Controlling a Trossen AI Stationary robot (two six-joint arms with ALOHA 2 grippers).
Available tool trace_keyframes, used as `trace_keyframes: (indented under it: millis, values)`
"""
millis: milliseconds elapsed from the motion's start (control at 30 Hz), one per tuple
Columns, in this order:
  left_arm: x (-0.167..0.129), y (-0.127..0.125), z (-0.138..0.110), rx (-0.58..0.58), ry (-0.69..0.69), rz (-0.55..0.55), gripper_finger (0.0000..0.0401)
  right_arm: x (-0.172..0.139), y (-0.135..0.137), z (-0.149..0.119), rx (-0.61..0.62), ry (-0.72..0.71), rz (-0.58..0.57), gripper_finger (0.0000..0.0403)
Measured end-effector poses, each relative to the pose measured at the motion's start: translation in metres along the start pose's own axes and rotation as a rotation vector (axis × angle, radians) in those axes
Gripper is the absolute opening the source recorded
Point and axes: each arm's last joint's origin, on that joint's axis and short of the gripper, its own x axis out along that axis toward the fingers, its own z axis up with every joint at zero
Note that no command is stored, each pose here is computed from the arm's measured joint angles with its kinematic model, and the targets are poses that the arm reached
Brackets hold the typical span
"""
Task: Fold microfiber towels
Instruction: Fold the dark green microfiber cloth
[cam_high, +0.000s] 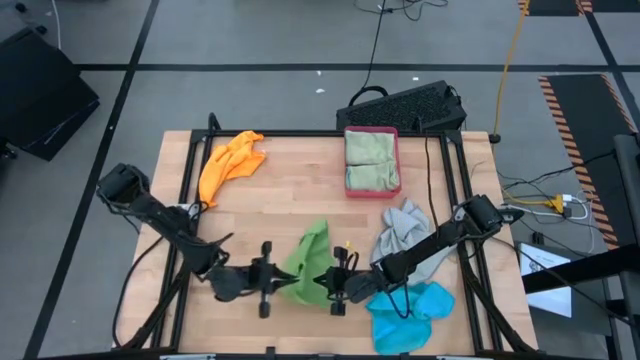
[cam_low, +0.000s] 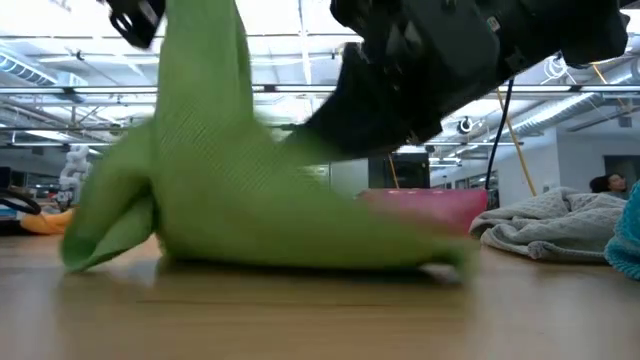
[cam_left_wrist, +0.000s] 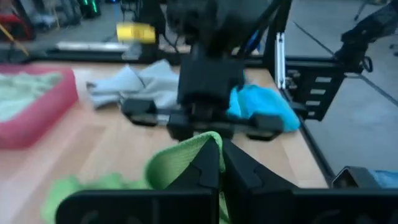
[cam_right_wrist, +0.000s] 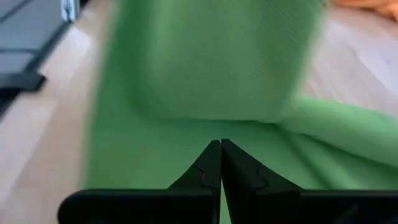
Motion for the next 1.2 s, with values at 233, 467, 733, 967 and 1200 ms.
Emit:
trace_keyframes:
  millis: [233,467,733,967,1200]
  values:
    - [-0.025,-0.005,0.007,0.073,-0.016,0.088,0.0009,-0.001,-0.003,-0.012,0.009,0.12,-0.015,0.0002]
    - [-0.03,0.002,0.002,0.102,0.053,0.125,0.0012,-0.001,-0.004,-0.014,0.035,0.139,-0.017,0.0002]
    - [-0.026,0.006,0.001,0.108,0.089,0.097,0.0005,-0.009,0.006,-0.012,0.017,0.063,-0.109,0.0002]
    - [-0.026,0.005,0.0,0.101,0.106,0.058,0.0018,-0.023,0.011,0.003,-0.021,-0.003,-0.141,0.0009]
    - [-0.028,0.002,-0.001,0.056,0.109,0.04,0.0009,-0.025,0.01,0.007,-0.049,-0.015,-0.147,0.0072]
